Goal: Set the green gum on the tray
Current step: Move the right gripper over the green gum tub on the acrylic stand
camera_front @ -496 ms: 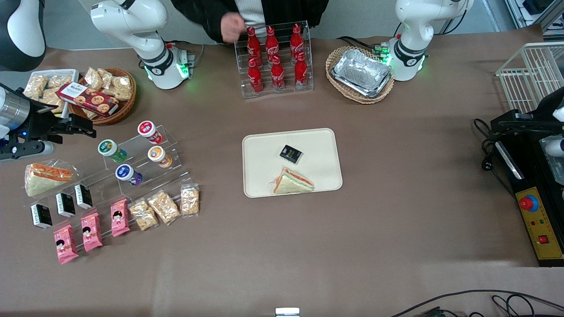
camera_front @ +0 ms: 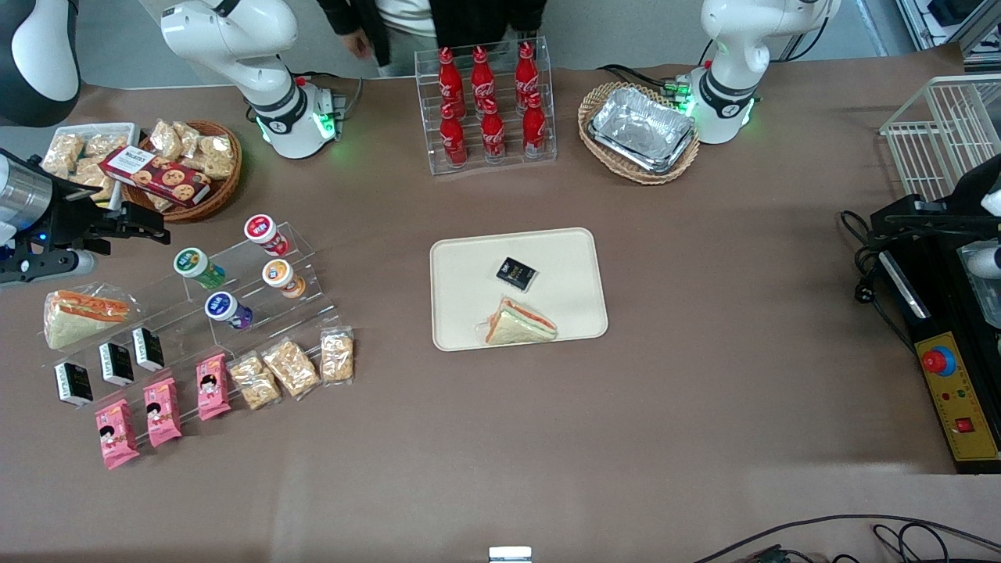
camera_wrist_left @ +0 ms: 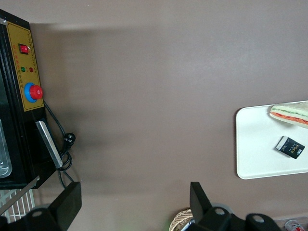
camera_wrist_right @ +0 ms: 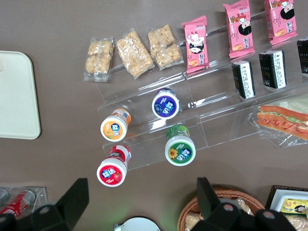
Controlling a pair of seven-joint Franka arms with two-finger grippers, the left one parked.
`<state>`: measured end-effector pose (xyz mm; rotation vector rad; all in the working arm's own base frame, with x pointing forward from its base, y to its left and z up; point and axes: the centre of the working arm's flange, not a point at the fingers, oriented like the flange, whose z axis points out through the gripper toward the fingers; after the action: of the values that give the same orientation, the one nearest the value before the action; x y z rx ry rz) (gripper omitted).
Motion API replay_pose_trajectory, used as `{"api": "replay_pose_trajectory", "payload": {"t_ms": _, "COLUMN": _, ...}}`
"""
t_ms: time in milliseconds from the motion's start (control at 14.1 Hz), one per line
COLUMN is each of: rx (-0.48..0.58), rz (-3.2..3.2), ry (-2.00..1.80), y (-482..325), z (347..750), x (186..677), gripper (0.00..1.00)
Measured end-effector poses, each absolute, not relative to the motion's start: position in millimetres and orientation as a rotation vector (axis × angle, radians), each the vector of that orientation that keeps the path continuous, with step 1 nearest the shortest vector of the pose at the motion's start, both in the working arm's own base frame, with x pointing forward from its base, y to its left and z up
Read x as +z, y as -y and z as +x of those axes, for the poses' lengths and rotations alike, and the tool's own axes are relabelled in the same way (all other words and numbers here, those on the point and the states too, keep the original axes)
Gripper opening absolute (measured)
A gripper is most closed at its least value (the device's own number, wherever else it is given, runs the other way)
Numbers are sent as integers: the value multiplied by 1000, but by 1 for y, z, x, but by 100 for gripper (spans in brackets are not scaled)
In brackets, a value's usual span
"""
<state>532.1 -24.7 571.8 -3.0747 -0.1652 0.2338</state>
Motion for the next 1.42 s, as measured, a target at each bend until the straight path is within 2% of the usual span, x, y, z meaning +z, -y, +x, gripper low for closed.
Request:
{"api": "replay_pose_trajectory", "payload": {"t_ms": 496, "rx": 282, "rz": -3089, "ry": 222, "y": 34, "z": 510, "x": 575, "gripper": 100}}
{"api": "replay_pose_trajectory", "payload": {"t_ms": 780, "rx": 175, "rz": -3094, "ry": 229, "y": 40, "z": 452, "x": 568, "gripper": 100}}
{"api": "replay_pose_trajectory", "payload": {"t_ms": 922, "rx": 149, "rz": -3087, "ry": 212, "y": 46, "z": 436, "x": 565, "gripper": 100}}
{"api": "replay_pose_trajectory", "payload": {"t_ms": 1418, "rx": 156, "rz": -3069, "ry": 116, "y": 82, "z": 444, "x": 533, "gripper": 100}}
